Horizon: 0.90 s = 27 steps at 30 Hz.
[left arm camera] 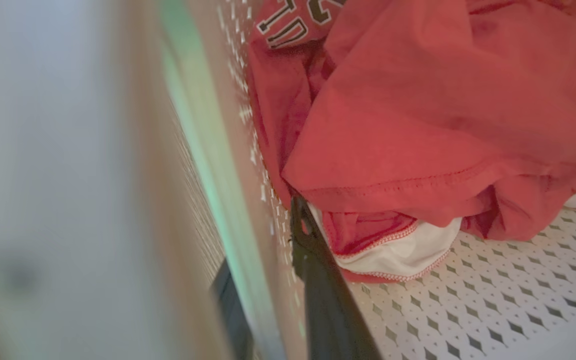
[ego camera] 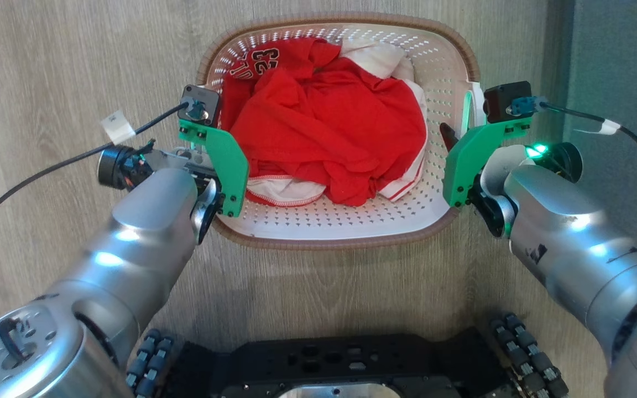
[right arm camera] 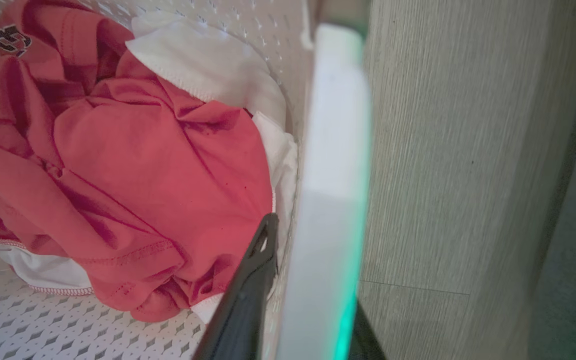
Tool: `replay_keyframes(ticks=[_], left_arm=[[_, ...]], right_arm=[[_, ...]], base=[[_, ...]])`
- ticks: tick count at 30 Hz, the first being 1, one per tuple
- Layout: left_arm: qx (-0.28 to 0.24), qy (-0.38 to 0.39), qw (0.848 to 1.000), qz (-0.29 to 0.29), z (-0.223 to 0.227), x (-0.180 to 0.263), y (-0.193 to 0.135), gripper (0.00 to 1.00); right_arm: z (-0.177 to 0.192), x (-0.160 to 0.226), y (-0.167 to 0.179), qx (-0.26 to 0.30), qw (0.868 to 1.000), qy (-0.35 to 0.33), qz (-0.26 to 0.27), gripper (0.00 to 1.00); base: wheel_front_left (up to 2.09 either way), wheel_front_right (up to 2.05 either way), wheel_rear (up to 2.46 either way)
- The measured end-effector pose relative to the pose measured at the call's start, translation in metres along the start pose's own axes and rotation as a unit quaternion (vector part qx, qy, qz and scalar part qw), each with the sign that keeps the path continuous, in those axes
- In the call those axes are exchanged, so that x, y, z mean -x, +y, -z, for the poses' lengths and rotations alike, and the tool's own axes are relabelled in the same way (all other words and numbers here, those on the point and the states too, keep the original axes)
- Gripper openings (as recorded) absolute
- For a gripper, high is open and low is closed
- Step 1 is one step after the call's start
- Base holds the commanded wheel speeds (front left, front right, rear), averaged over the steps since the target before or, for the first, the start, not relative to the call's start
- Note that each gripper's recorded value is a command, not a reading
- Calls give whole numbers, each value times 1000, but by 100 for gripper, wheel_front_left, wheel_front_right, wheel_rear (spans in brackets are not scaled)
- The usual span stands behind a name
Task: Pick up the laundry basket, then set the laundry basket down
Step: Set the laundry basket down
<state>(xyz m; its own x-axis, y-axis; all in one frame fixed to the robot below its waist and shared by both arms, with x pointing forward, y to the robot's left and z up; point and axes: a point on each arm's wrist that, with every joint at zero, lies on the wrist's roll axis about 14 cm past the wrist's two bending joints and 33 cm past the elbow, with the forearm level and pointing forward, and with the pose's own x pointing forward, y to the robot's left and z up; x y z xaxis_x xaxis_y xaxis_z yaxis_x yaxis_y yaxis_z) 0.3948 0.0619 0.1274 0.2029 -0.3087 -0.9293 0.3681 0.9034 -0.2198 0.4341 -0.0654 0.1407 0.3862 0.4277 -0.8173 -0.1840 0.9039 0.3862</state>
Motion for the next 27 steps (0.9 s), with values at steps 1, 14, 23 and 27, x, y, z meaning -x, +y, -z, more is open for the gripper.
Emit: replay_keyframes(ticks=[1, 14, 23, 27], left_arm=[[0, -1, 1000, 0, 0, 0, 0, 0], [4, -2, 1000, -4, 1, -3, 1, 0], [-14, 1, 1000, -10, 4, -3, 3, 81], [-23, 5, 1000, -9, 5, -3, -1, 100]], right_arm=[[0, 0, 0, 2, 1000, -1, 0, 0], [2, -5, -3, 12, 1000, 4, 1, 0], [3, -8, -8, 27, 1000, 6, 5, 100], [-11, -12, -6, 33, 999, -11, 3, 100]], base=[[0, 0, 0], [0, 0, 0], [0, 0, 0], [0, 0, 0]])
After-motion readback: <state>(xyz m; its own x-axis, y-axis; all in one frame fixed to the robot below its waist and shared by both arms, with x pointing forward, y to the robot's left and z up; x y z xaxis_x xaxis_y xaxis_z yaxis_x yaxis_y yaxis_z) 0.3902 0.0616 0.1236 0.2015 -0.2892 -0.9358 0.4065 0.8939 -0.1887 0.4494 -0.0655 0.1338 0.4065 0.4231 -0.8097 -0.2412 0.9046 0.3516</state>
